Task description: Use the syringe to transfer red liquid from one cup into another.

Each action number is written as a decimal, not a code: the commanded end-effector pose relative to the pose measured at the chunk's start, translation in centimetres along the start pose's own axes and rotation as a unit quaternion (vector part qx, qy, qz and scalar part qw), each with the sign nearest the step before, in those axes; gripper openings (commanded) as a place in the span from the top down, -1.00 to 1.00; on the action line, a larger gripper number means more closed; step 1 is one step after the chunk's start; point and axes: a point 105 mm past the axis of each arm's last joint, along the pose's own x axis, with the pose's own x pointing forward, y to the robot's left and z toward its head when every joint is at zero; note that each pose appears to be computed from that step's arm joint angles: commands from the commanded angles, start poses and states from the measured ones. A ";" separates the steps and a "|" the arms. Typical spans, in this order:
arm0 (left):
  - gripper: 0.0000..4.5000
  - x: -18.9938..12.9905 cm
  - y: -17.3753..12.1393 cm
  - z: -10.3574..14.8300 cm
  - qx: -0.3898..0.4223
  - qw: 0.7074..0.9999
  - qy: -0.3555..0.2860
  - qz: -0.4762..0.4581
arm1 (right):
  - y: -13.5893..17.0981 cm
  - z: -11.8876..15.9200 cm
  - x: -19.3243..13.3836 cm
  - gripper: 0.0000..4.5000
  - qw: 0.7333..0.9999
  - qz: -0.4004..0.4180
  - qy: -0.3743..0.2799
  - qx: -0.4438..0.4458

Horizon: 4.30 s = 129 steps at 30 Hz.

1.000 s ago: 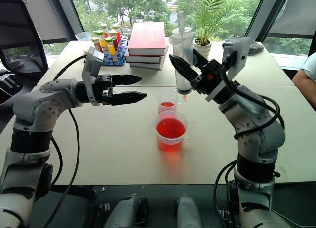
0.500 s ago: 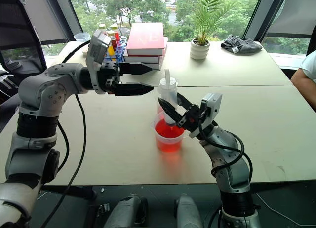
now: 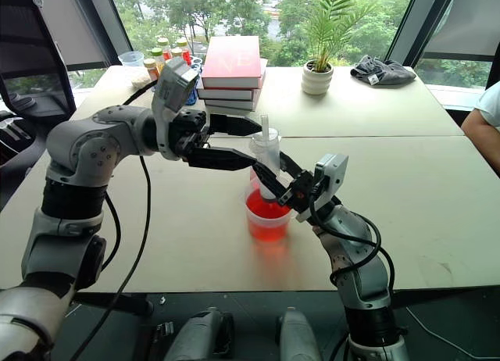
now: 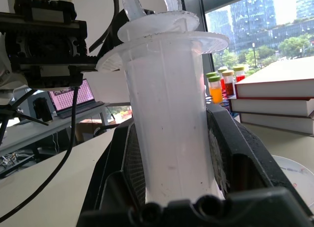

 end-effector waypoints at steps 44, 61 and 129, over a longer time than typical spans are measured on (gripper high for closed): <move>0.97 0.5 2.4 6.8 0.105 0.991 -0.069 0.037 | 1.2 -1.2 -0.8 0.39 0.999 0.036 0.027 0.030; 0.85 0.2 2.5 6.0 0.099 0.993 -0.059 0.034 | 1.3 -0.2 -0.2 0.39 0.999 0.040 0.011 0.023; 0.99 -0.4 6.5 5.2 0.103 0.984 -0.059 0.129 | -5.6 0.5 7.7 0.39 0.997 0.046 -0.048 -0.043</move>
